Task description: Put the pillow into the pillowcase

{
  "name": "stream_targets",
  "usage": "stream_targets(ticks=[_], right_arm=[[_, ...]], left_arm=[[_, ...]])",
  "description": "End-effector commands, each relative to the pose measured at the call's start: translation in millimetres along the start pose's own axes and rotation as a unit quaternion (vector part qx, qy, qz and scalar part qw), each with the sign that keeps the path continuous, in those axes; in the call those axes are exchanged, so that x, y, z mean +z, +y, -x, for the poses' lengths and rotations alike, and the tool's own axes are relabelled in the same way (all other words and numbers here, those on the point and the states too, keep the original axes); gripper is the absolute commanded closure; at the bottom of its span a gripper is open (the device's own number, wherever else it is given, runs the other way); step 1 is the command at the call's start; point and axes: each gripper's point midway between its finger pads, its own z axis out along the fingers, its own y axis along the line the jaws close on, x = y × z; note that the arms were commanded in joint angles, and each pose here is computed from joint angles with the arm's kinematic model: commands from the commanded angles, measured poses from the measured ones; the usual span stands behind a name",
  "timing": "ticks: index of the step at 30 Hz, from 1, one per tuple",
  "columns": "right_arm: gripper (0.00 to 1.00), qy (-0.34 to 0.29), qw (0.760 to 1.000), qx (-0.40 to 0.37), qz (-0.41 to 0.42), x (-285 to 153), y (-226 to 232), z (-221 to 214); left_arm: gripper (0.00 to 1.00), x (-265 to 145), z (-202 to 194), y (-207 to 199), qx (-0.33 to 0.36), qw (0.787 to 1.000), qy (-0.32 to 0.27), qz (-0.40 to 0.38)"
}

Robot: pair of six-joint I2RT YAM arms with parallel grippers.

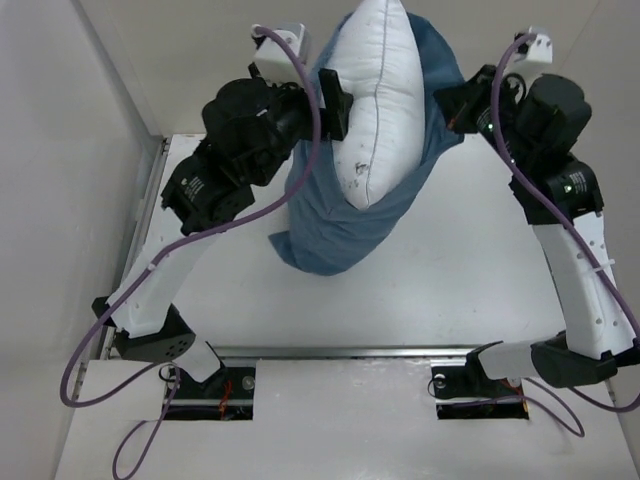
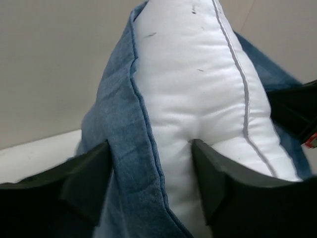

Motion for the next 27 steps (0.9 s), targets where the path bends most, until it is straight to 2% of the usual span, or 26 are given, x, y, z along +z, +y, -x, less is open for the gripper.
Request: stream_targets(ticks=[1,5,6,10,12,13,15,16,17,18,19,20,22,23,25,27], right_arm=[[1.00,-0.145,0.986,-0.025,0.083,-33,48,106],[1.00,-0.124,0.985,-0.029,0.116,-26,62,98],[1.00,-0.129,0.984,-0.029,0.117,-27,62,100],[1.00,-0.133,0.984,-0.029,0.118,-27,64,104],[1.00,-0.129,0.984,-0.029,0.117,-22,63,101],[1.00,-0.129,0.984,-0.029,0.117,-22,63,101],[1.00,-0.130,0.985,-0.028,0.112,-22,61,102],[1.00,-0.126,0.986,-0.026,0.110,-21,62,99],[1.00,-0.127,0.985,-0.031,0.109,-21,61,99],[1.00,-0.127,0.985,-0.031,0.109,-21,61,99],[1.00,-0.122,0.986,-0.031,0.108,-16,60,96],[1.00,-0.117,0.987,-0.030,0.106,-15,59,93],[1.00,-0.112,0.988,-0.030,0.104,-11,58,90],[1.00,-0.113,0.988,-0.035,0.104,-11,58,90],[1.00,-0.090,0.989,-0.033,0.114,-1,63,73],[1.00,-0.084,0.989,-0.032,0.121,3,68,65]], left_arm=[[0.30,-43,67,14,-0.017,0.996,-0.088,0.000],[0.11,-42,62,15,-0.006,0.996,-0.085,0.001],[0.00,-42,62,20,-0.007,0.996,-0.086,0.015],[0.00,-37,44,29,-0.007,0.998,-0.065,0.022],[0.04,-45,43,38,-0.030,0.997,-0.065,0.031],[0.04,-39,17,47,-0.028,0.997,-0.039,0.056],[0.00,-59,6,65,-0.063,0.994,-0.036,0.085],[0.00,-54,-33,75,-0.065,0.992,-0.008,0.110],[0.00,-59,-45,82,-0.080,0.990,-0.004,0.119],[0.00,-66,-58,86,-0.093,0.988,-0.001,0.120],[0.00,-89,-49,92,-0.138,0.983,-0.030,0.115],[0.02,-89,-88,100,-0.144,0.981,0.000,0.127],[0.06,-112,-90,102,-0.187,0.976,-0.023,0.105],[0.08,-110,-119,101,-0.200,0.975,-0.002,0.101],[0.09,-114,-134,88,-0.216,0.974,0.017,0.064],[0.10,-115,-160,90,-0.230,0.969,0.049,0.075]])
